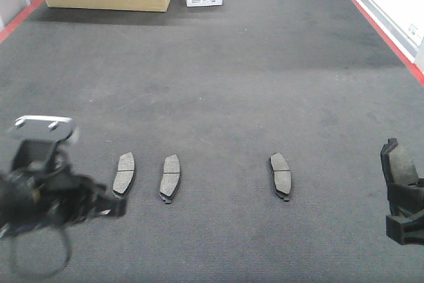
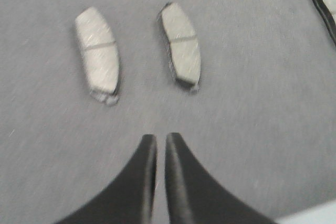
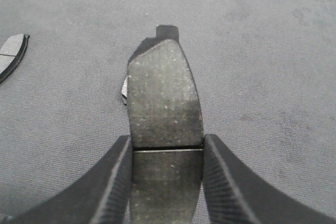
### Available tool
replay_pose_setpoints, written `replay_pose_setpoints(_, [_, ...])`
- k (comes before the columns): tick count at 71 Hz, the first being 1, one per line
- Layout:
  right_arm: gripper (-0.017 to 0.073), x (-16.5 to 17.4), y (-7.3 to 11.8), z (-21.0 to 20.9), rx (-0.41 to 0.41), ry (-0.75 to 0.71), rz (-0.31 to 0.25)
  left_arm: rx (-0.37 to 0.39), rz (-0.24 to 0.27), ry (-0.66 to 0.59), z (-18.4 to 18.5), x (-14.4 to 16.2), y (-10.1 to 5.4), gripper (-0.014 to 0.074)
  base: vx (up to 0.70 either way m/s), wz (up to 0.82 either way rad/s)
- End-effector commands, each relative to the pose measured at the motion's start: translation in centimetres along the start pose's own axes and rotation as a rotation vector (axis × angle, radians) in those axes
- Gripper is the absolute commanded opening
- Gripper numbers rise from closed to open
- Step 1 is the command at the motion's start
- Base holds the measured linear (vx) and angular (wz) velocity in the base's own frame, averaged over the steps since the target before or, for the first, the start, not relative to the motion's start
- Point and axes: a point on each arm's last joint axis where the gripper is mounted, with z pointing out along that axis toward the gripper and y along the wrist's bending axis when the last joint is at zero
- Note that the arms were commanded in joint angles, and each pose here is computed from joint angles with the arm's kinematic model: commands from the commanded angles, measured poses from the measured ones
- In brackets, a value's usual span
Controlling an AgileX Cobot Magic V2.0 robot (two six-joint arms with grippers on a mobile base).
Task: Move and align brake pads A on conveyor
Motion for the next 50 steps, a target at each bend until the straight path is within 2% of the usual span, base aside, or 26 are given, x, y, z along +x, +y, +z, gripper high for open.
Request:
replay_pose_setpoints(1, [0.0069, -1.63, 0.07, -0.64, -0.009, -0.118, -0.017, 0.051, 0.01, -0.103, -1.7, -0.23, -0.23, -0.0008, 0.0, 0.0])
replay_pose_setpoints(50, [0.0069, -1.63, 0.07, -0.64, -0.009, -0.119, -0.017, 0.053, 0.007, -0.114, -2.45, 0.33, 0.06, -0.0007, 0.0, 0.0])
